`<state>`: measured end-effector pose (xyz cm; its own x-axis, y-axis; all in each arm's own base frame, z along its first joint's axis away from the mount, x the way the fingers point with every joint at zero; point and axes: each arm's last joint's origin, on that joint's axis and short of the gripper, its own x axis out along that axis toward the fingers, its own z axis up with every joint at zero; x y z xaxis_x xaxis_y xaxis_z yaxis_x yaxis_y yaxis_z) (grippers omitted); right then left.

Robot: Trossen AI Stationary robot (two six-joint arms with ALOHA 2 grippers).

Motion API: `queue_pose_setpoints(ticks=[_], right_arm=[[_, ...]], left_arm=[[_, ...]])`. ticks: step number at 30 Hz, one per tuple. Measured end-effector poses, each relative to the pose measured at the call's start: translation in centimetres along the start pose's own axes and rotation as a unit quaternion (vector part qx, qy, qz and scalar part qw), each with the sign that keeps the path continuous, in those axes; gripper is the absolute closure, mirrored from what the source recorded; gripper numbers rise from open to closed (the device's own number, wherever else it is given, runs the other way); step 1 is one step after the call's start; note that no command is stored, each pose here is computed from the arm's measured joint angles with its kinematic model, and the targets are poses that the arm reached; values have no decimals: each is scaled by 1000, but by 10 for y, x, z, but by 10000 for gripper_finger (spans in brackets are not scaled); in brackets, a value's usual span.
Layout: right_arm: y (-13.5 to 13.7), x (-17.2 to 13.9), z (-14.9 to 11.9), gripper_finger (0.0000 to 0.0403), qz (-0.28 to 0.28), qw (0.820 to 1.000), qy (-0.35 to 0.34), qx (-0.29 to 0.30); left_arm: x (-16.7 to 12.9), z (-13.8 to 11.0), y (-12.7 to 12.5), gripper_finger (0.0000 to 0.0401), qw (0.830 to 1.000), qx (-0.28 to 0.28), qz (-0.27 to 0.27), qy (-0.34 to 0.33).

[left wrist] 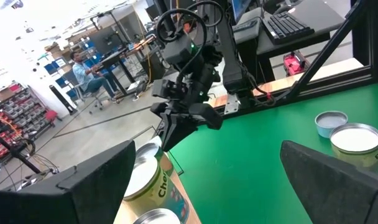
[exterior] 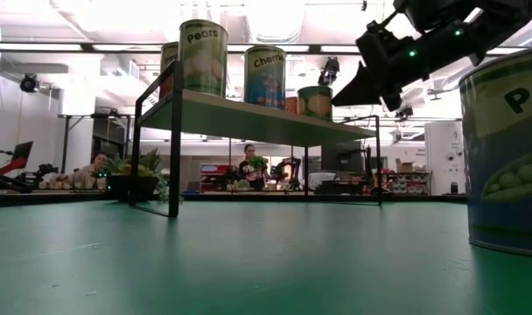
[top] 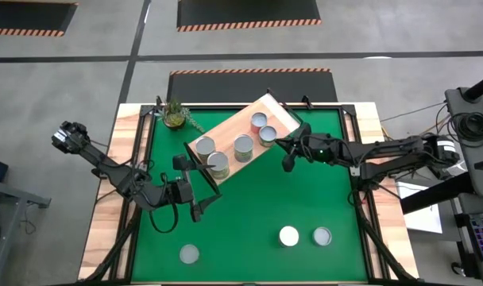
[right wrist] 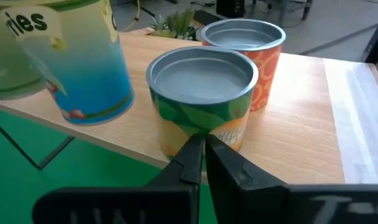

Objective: Pick and place cans onto a shelf
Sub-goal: Put the dark green can on the shelf

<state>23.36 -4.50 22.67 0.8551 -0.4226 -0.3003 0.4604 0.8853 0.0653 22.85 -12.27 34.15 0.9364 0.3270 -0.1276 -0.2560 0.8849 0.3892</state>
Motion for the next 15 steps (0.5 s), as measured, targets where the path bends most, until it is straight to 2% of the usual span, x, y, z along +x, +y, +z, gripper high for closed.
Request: queue_pose_setpoints(ticks=[7,12,15], right_arm=[[-1,-3,4,394,3,1000,-11,7],[3,-7,5,394,60,998,-4,24],[7,-4,2,394,73,997,2,24]], left_arm=[[0,0,0,19,1000,0,0,0],[0,0,0,19,1000,0,0,0],[0,0,0,19,1000,0,0,0]])
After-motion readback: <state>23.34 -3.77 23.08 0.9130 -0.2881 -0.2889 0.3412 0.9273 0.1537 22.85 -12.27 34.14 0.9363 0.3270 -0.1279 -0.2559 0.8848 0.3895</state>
